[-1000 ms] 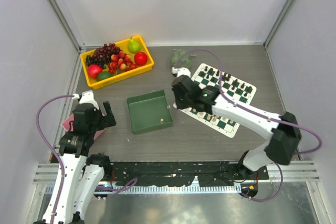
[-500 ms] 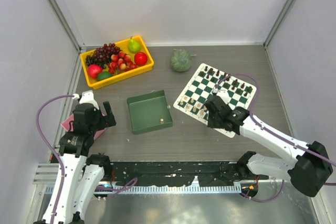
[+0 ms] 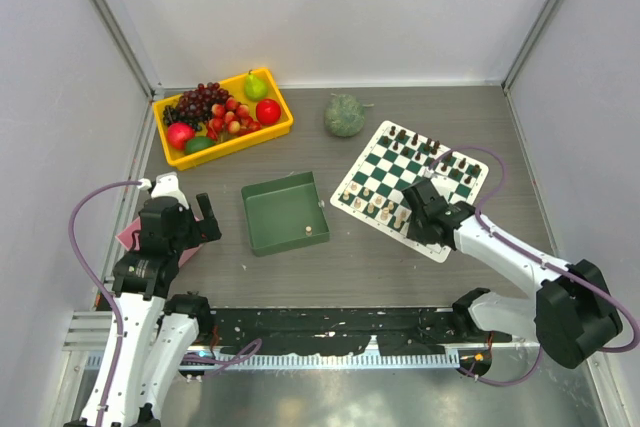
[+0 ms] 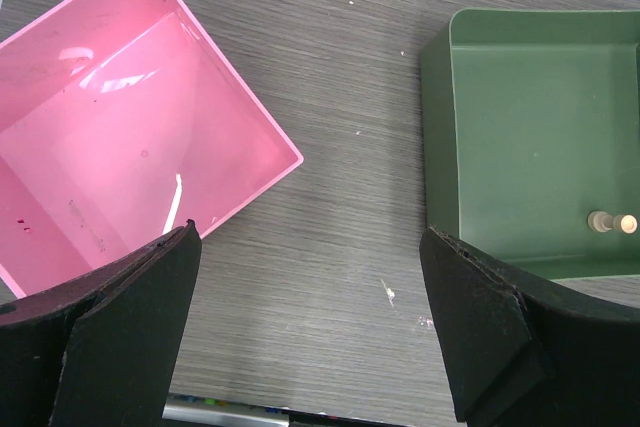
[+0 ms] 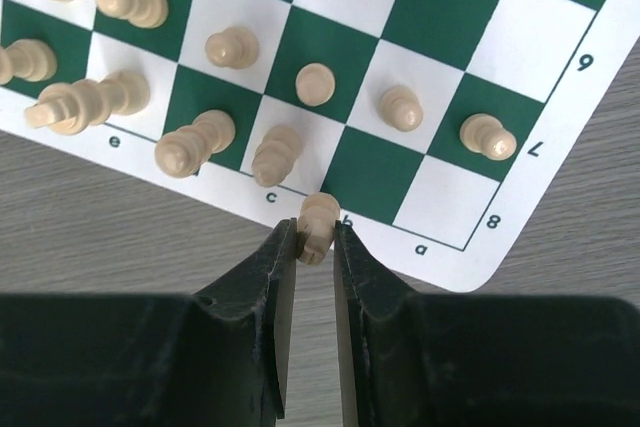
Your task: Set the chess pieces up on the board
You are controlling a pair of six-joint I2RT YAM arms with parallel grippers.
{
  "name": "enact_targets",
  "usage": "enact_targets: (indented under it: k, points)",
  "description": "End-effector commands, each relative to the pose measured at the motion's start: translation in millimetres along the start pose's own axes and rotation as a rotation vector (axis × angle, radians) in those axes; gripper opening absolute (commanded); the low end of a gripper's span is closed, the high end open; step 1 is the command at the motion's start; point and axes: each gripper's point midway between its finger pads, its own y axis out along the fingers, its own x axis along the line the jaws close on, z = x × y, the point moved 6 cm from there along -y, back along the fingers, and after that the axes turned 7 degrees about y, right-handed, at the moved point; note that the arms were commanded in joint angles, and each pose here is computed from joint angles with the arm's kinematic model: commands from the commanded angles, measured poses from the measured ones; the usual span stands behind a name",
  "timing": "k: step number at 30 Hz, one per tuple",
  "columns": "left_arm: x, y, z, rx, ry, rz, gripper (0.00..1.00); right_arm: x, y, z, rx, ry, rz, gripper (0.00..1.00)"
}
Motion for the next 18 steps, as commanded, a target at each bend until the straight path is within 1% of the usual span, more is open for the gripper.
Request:
enact_targets:
  k: [1,14,18]
  points:
    - [-3,-2,-10,-0.040,0.002,0.020,0.99,-1,8,-12,-0.060,0.031,0.014,0.20]
    - [-2,-1,-9,-0.037,0.002,0.018,0.99,-13,17,-18,-0.084,0.052,0.054,0.21]
    - [-2,-2,-10,-0.040,0.000,0.018,0.99,-14,19,-19,-0.083,0.053,0.059,0.22]
